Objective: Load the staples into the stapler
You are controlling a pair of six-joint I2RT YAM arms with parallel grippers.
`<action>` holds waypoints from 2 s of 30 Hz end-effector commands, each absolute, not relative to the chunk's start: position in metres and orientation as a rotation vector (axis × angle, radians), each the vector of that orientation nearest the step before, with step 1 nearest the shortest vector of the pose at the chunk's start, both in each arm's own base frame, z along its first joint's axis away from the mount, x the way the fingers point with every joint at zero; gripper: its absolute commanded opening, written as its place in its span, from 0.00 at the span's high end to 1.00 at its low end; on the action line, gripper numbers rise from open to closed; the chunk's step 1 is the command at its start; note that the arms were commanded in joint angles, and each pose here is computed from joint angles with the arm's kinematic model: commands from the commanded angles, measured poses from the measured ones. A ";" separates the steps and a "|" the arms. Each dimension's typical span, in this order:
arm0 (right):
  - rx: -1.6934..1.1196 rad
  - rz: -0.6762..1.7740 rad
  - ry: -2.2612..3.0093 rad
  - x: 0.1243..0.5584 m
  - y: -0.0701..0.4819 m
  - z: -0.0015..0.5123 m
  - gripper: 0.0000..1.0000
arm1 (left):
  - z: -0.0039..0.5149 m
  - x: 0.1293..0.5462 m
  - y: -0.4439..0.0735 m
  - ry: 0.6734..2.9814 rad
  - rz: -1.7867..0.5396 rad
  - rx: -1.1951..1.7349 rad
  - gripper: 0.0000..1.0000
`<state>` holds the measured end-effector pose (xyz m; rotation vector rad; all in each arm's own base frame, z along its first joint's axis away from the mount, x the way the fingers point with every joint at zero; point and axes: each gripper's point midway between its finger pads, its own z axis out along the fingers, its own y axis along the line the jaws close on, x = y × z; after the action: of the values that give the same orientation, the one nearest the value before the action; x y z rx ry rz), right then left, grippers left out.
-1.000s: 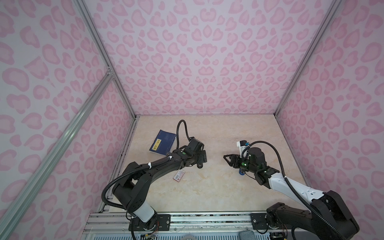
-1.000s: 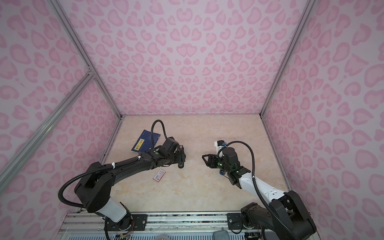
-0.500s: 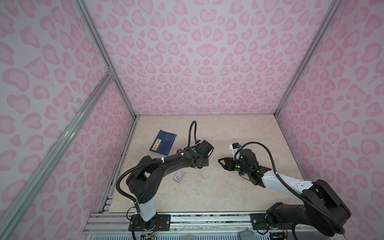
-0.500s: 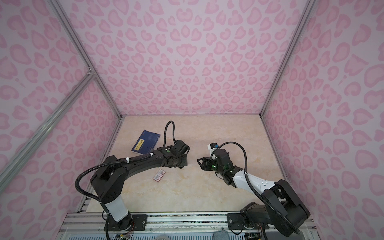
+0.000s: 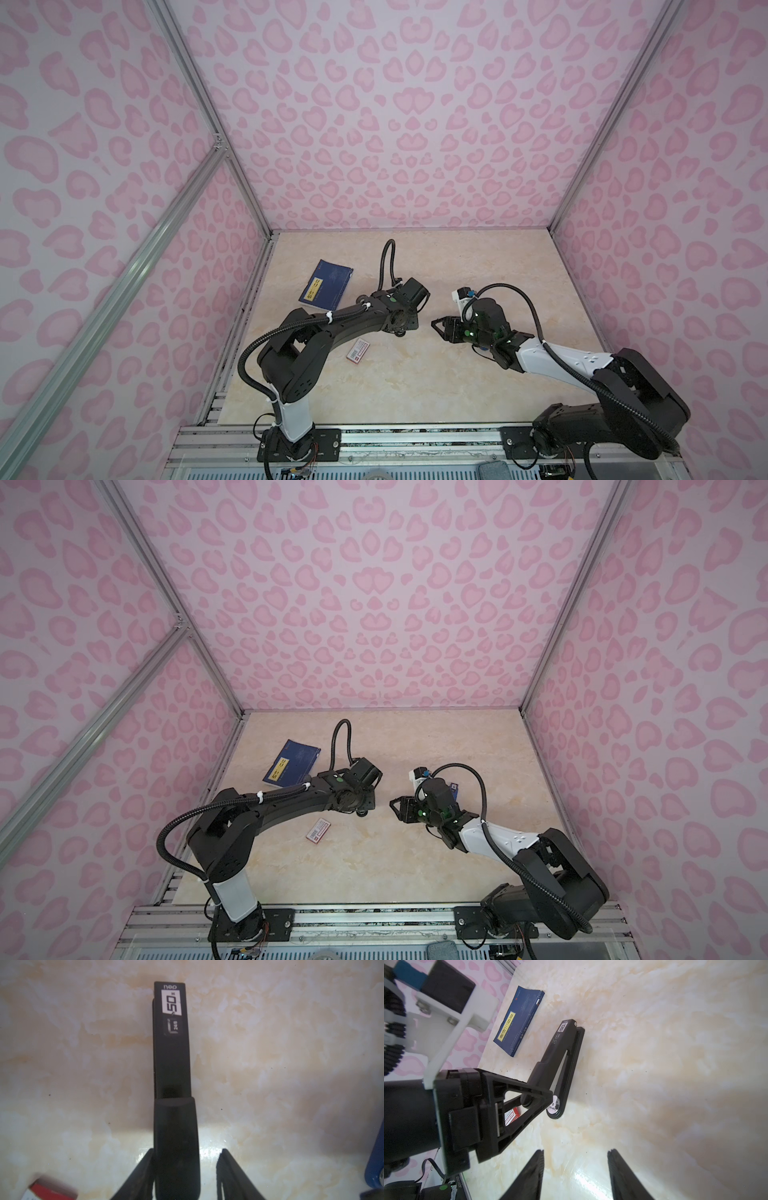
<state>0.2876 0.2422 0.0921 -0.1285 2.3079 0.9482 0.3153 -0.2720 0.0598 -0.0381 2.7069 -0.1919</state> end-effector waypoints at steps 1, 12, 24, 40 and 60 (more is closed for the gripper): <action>-0.125 0.951 2.295 0.289 0.243 0.093 0.48 | 0.059 0.316 -0.270 2.711 -0.167 -0.036 0.54; -0.122 0.979 2.309 0.288 0.249 0.085 0.51 | 0.062 0.315 -0.271 2.715 -0.171 -0.021 0.95; -0.123 1.180 2.331 0.285 0.287 0.068 0.67 | 0.094 0.311 -0.284 2.682 -0.358 -0.085 0.96; -0.129 1.291 2.313 0.292 0.310 0.068 0.64 | 0.110 0.311 -0.287 2.649 -0.427 -0.119 0.97; -0.125 1.387 2.312 0.293 0.323 0.063 0.70 | 0.119 0.310 -0.284 2.601 -0.478 -0.177 0.96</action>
<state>0.2924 0.3195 0.0602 -0.1144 2.3310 1.3593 0.2990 -0.2779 0.1032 -0.1393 2.6824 -0.4160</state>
